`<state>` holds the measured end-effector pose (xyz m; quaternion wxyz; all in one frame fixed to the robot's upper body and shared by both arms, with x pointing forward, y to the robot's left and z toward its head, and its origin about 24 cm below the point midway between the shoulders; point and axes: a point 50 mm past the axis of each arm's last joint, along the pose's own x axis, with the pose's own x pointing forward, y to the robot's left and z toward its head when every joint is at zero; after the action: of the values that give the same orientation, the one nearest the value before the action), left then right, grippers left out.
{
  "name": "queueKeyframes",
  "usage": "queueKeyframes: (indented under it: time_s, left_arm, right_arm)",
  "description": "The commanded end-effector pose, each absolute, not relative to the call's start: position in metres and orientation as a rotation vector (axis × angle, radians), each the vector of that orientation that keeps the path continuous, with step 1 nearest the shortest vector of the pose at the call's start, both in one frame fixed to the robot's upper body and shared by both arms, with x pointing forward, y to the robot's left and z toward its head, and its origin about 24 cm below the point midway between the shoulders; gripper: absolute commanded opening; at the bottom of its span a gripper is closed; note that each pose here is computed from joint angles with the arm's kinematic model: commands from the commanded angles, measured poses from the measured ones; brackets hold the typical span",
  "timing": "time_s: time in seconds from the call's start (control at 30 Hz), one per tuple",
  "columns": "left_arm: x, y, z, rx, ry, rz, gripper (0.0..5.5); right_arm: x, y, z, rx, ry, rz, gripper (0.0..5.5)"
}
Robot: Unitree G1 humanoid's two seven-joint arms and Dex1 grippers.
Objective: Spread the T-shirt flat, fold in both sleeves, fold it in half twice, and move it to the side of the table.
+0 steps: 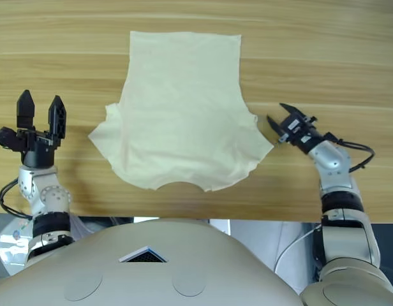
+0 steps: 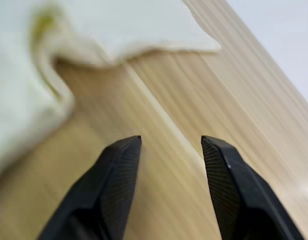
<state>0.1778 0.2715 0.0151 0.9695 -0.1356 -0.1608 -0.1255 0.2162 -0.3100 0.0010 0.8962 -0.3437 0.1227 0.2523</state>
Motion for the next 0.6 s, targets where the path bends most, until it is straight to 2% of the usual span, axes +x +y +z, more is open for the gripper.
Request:
queueKeyframes:
  time_s: [0.03,0.13,0.27,0.6]
  left_arm:
    - [0.178,0.275,0.009,-0.268,-0.298,-0.242,5.36]
    - [0.178,0.279,0.003,-0.282,-0.277,-0.22,5.36]
    - [0.18,0.275,-0.001,-0.291,-0.265,-0.223,5.36]
    - [0.185,0.272,0.001,-0.261,-0.259,-0.258,5.36]
  right_arm:
    - [0.194,-0.302,0.016,-0.626,0.131,0.619,2.23]
    - [0.166,-0.284,0.036,-0.521,0.021,0.754,2.23]
    - [0.145,-0.276,0.029,-0.51,0.098,0.843,2.23]
    - [0.153,-0.289,0.0,-0.532,0.257,0.768,2.23]
